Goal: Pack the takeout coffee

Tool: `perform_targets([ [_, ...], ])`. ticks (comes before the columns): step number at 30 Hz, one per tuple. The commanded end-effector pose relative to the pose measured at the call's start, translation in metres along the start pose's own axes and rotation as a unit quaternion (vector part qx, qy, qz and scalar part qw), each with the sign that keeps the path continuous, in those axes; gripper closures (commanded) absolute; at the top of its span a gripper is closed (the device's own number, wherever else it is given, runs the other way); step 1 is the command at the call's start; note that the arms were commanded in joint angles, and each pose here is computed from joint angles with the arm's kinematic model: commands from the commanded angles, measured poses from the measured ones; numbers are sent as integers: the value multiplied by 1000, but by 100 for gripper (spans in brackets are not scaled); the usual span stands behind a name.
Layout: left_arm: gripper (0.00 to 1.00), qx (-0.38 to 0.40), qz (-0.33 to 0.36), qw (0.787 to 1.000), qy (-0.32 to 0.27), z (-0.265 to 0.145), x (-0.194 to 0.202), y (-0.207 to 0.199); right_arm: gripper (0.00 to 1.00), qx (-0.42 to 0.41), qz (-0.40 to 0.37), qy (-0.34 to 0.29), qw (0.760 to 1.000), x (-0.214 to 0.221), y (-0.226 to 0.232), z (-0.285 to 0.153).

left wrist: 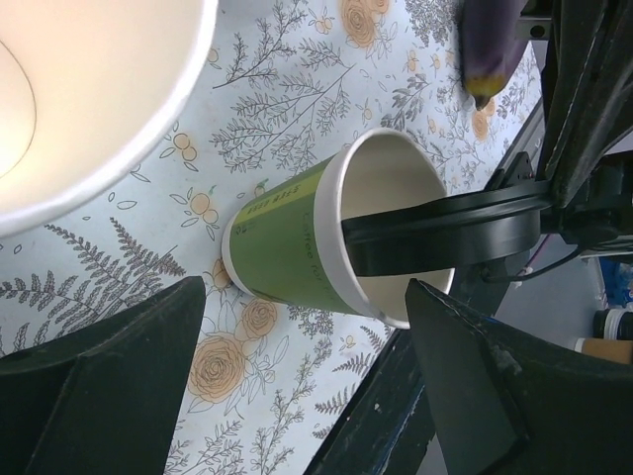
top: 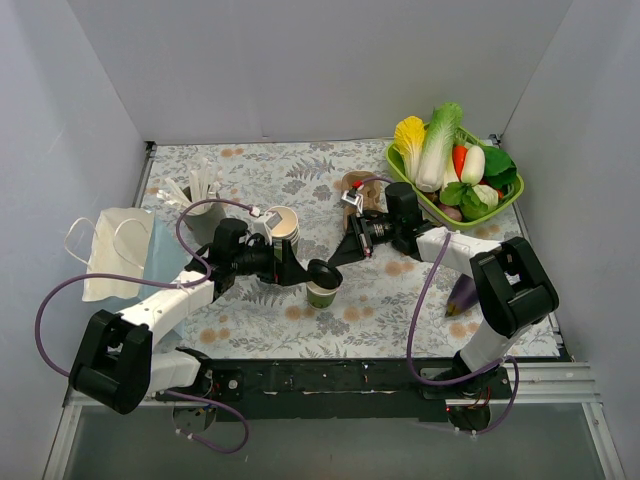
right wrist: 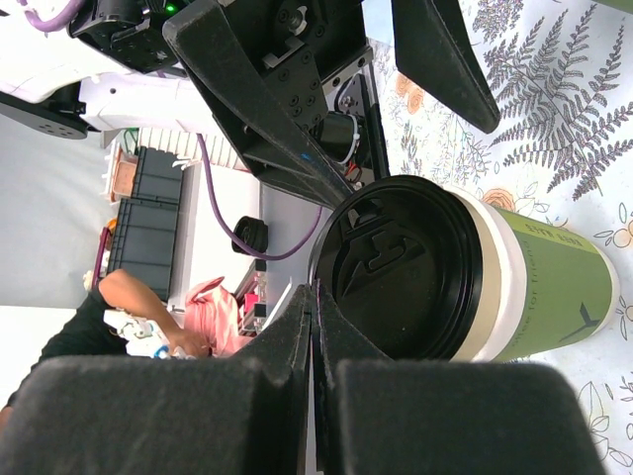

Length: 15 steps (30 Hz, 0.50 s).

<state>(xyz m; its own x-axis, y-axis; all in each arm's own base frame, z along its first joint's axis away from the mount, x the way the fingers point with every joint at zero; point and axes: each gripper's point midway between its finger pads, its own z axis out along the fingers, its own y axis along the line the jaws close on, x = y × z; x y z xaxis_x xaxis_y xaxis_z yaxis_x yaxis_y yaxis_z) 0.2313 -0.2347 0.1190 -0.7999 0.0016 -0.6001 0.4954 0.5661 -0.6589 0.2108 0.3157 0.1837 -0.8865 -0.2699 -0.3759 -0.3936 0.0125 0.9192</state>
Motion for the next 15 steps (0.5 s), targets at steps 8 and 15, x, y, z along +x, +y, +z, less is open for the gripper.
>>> perform_targets([
  [8, 17, -14, -1, 1000, 7, -1, 16, 12, 99, -7, -28, 0, 1000, -8, 4, 2],
  [15, 18, -11, 3, 1000, 2, -3, 14, 9, 99, -2, -31, 2, 1000, -9, 2, 2],
])
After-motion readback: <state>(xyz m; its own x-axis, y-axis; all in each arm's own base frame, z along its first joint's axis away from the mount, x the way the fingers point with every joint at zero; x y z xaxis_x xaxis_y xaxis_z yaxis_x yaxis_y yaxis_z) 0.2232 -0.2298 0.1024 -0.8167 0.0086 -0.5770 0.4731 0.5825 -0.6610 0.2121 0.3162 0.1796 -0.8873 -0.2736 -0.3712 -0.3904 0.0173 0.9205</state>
